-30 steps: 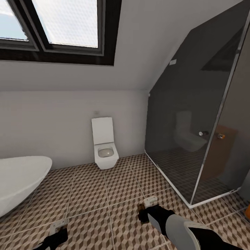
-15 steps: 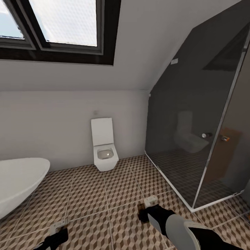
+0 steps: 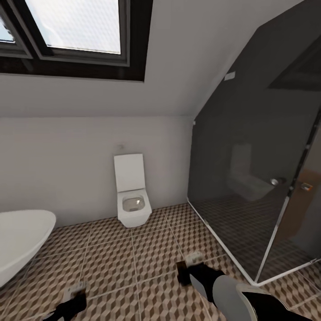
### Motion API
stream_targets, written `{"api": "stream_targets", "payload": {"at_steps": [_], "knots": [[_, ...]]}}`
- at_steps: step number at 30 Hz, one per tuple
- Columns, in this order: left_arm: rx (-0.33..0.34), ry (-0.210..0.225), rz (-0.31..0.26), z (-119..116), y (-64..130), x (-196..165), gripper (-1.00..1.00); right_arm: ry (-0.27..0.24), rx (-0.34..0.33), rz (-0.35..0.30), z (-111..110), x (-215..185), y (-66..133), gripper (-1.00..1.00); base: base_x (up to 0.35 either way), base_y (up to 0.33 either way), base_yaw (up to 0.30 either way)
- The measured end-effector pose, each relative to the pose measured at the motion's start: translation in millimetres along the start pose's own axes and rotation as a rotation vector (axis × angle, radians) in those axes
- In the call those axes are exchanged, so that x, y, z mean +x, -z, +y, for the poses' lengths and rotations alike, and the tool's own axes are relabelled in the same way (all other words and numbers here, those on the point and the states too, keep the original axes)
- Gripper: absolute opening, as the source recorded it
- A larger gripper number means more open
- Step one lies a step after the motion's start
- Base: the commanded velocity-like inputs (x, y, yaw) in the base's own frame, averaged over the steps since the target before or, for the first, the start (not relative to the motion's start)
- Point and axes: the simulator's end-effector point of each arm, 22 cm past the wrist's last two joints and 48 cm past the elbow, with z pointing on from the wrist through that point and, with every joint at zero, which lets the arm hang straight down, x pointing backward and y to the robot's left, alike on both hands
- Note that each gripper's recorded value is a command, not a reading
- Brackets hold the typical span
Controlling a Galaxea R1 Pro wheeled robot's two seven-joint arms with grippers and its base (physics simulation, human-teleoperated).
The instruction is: Take the four mousetraps from the cabinet in the bathroom and place them on the bathroom floor. Make sure all four end up on the same floor surface, and ensure that at least two of them are either under or directly next to the same bathroom sink.
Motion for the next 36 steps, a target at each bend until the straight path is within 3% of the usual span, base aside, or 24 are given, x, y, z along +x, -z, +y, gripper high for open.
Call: {"api": "stream_targets", "payload": {"at_steps": [18, 21, 24, 28, 33, 36], "knots": [[-0.004, 0.006, -0.003, 2.7, 0.2, -1.4, -1.00, 0.001, -0.001, 0.000, -0.1, -0.8, 0.2, -1.00, 0.322, 0.000, 0.000], [-0.023, 0.013, -0.012, 16.4, 1.3, -7.2, -1.00, 0.000, -0.001, 0.000, -0.1, -0.8, 0.2, -1.00, 0.322, 0.000, 0.000], [-0.064, 0.036, -0.033, 46.8, 5.0, -20.5, -1.00, -0.002, -0.001, -0.002, -0.3, -1.8, 0.3, -1.00, 0.322, 0.000, 0.000], [-0.135, 0.117, -0.083, 99.4, 14.7, -45.3, -1.00, -0.005, -0.001, -0.007, -0.6, -3.4, 0.4, -1.00, 0.322, 0.000, 0.000], [-0.152, 0.147, -0.099, 111.2, 17.6, -50.6, -1.00, -0.006, 0.000, -0.009, -0.9, -4.3, 0.4, -1.00, 0.322, 0.000, 0.000], [-0.153, 0.150, -0.100, 112.1, 17.8, -50.9, -1.00, -0.012, 0.018, -0.005, -16.3, -0.2, -0.7, -1.00, 0.322, 0.000, 0.000]]}}
